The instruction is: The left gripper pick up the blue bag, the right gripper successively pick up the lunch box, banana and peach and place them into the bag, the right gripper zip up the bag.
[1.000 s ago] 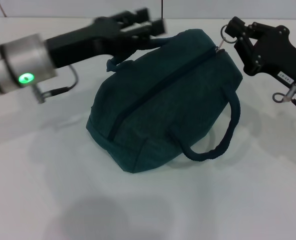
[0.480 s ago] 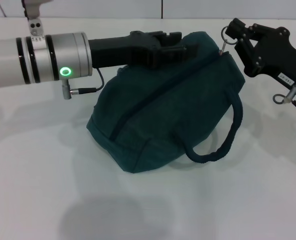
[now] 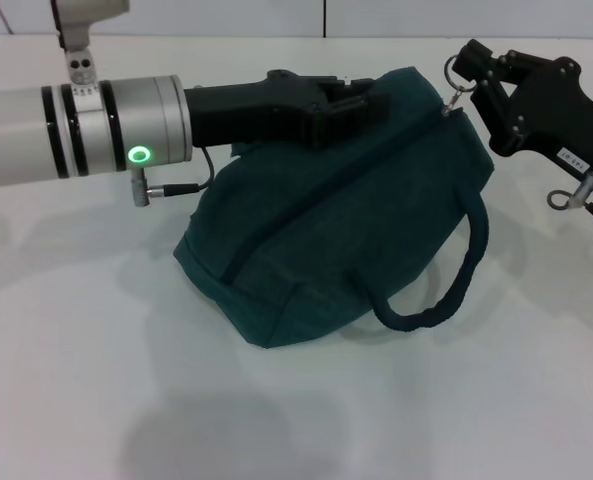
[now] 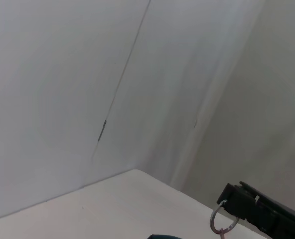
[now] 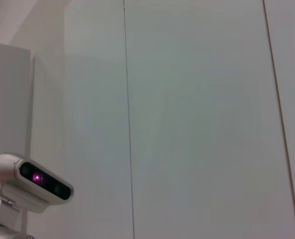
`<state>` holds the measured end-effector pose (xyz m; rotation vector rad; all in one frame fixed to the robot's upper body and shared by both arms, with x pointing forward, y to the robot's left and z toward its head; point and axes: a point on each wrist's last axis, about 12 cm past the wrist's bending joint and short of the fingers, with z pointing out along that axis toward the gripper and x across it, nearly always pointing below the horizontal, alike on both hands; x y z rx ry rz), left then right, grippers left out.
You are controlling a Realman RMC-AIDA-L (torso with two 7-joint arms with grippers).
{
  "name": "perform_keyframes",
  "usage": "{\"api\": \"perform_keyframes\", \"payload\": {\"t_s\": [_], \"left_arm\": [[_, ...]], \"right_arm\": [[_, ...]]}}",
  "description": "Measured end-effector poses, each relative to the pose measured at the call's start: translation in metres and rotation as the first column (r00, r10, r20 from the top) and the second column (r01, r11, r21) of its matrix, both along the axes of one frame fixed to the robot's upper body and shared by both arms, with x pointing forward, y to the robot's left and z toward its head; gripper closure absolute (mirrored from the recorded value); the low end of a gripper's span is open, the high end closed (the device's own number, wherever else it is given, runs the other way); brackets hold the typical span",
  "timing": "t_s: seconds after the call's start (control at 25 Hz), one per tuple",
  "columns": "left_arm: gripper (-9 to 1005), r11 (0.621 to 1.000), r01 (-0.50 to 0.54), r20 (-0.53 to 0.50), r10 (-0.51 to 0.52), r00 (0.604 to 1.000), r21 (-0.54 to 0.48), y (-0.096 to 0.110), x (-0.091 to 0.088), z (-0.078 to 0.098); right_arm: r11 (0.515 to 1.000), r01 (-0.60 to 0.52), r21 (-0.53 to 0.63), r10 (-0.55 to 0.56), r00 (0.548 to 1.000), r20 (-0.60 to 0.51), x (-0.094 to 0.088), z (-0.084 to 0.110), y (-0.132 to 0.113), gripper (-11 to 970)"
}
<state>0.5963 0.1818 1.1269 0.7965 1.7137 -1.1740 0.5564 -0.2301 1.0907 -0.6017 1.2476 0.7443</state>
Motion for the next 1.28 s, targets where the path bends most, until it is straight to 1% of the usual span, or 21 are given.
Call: {"api": "perform_keyframes", "payload": {"t_s": [0.24,0.36,0.4,0.48,0.6,0.84,1.04,1.28], "left_arm": [[790,1.0,-0.004,0.036,0.004,0.999,0.001,0.001,-0.003,-0.005],[850,1.0,-0.009,0.066,0.01,0.998,-0.027,0.002,-0.007,-0.009],[870,0.999,-0.005,0.094,0.009,0.996,-0.047,0.004,-0.01,-0.011],[899,0.999,-0.001,0.107,0.007,0.994,-0.054,0.005,-0.012,-0.012],[942,0.998,0.005,0.125,0.002,0.992,-0.058,0.007,-0.016,-0.014],[941,0.999,0.001,0.128,0.006,0.992,-0.05,0.009,-0.021,-0.022],[942,0.999,-0.006,0.119,0.012,0.993,-0.053,0.011,-0.022,-0.024],[966,0.997,-0.025,0.116,0.033,0.993,-0.069,0.014,-0.023,-0.024]], "right_arm": [[1.0,0.007,0.005,-0.007,1.0,-0.011,-0.002,-0.002,-0.002,940],[0.999,0.018,0.026,-0.017,0.999,-0.037,-0.003,-0.004,-0.005,940],[0.999,0.023,0.035,-0.021,0.999,-0.048,-0.004,-0.005,-0.007,940],[0.997,0.052,0.053,-0.047,0.996,-0.082,-0.004,-0.009,-0.011,939],[0.995,0.075,0.068,-0.068,0.992,-0.103,-0.004,-0.012,-0.014,939],[0.989,0.113,0.1,-0.096,0.983,-0.154,-0.007,-0.017,-0.021,939],[0.979,0.167,0.118,-0.142,0.971,-0.195,-0.009,-0.023,-0.03,938],[0.973,0.212,0.095,-0.184,0.954,-0.239,-0.007,-0.029,-0.036,937]]}}
